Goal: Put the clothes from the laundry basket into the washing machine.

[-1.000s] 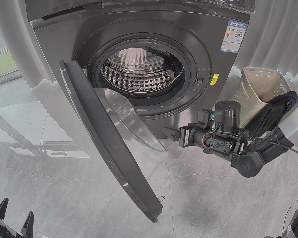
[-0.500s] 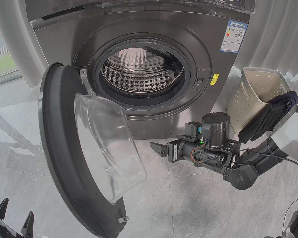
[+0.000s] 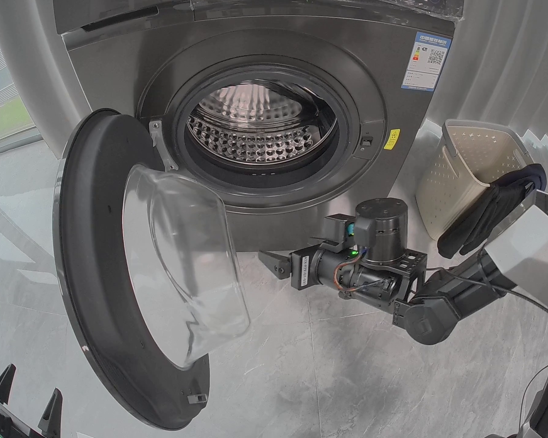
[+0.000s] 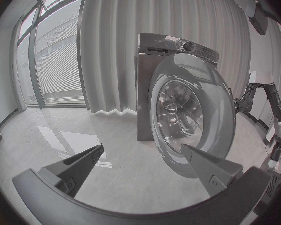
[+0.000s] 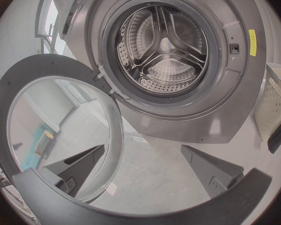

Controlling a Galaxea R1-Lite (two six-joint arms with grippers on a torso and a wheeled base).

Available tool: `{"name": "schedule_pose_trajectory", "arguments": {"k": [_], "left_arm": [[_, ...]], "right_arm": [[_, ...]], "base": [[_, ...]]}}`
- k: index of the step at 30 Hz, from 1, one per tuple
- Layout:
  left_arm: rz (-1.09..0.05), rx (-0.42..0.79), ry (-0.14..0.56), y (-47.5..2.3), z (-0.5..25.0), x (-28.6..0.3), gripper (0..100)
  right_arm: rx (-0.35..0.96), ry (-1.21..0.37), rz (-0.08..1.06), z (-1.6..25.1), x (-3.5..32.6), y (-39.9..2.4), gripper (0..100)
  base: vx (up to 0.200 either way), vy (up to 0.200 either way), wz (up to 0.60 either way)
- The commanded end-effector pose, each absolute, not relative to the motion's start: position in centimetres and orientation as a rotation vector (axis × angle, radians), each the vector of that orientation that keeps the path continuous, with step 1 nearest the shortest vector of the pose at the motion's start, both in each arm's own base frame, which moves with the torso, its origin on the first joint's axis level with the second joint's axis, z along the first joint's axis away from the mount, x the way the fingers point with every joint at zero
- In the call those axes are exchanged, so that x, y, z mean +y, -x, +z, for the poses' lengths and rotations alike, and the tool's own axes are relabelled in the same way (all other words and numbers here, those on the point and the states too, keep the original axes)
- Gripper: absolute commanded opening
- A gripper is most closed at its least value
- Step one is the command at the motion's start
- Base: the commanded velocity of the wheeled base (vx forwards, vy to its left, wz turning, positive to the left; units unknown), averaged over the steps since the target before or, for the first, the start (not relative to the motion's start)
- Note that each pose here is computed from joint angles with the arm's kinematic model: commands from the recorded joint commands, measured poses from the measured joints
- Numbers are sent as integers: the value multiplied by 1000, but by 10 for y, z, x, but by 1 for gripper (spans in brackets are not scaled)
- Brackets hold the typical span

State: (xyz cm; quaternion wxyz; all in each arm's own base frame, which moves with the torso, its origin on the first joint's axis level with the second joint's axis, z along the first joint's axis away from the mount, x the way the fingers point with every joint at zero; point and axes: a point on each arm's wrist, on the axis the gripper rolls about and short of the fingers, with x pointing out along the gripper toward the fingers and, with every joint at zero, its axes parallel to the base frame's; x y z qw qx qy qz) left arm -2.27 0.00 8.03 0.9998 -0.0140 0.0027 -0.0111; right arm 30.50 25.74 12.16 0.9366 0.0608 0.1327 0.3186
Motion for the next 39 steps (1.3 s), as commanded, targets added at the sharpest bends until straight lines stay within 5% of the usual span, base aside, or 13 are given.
{"name": "schedule_pose_trajectory", "arguments": {"k": [1,39], "left_arm": [[-23,5,31,23,75,0,100],[-23,8,37,23,75,0,100]], "right_arm": [[295,-109,692,106,280,-304,100],[251,-123,777,95,327,-310,100]], "base": [[0,0,0],[0,0,0]]}}
